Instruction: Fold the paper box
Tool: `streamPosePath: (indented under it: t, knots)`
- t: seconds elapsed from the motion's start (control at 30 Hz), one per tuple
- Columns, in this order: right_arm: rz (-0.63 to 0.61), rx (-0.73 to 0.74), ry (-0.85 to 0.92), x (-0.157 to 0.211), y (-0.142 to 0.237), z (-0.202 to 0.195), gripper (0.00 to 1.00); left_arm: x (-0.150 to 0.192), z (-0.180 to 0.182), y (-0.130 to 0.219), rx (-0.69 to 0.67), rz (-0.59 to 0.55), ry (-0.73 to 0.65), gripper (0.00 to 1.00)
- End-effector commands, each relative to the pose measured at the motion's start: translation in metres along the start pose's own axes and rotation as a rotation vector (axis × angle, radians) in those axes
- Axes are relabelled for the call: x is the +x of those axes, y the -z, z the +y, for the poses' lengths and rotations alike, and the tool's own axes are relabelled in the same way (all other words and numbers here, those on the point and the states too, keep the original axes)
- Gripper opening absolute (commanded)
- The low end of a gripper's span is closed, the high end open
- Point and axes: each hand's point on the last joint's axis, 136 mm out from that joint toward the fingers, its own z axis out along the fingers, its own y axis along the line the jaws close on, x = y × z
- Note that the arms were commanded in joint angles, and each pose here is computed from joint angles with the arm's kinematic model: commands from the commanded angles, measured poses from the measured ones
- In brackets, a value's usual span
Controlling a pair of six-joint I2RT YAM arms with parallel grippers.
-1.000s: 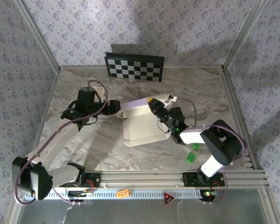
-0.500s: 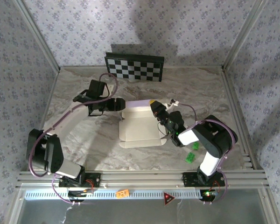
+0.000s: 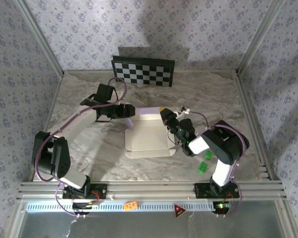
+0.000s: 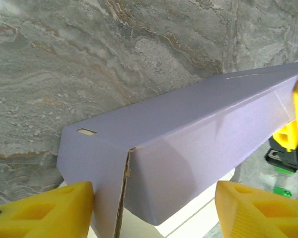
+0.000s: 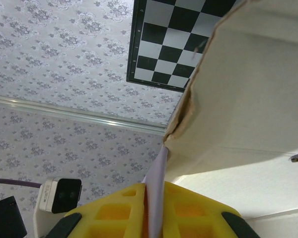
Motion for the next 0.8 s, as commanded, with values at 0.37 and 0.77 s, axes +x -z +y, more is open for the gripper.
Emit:
streamPosePath:
  t: [0.37,0.77]
  knots:
    - [0.026,0.053,-0.013,0.006,-0.003,-0.019,0.13,0.005,-0.017,-0.007,0.09,0.008,0.038,0.41]
    - [0.05,0.124,0.0,0.005,0.018,-0.019,0.45,0.021,0.016,-0.02,-0.036,0.04,0.053,0.36]
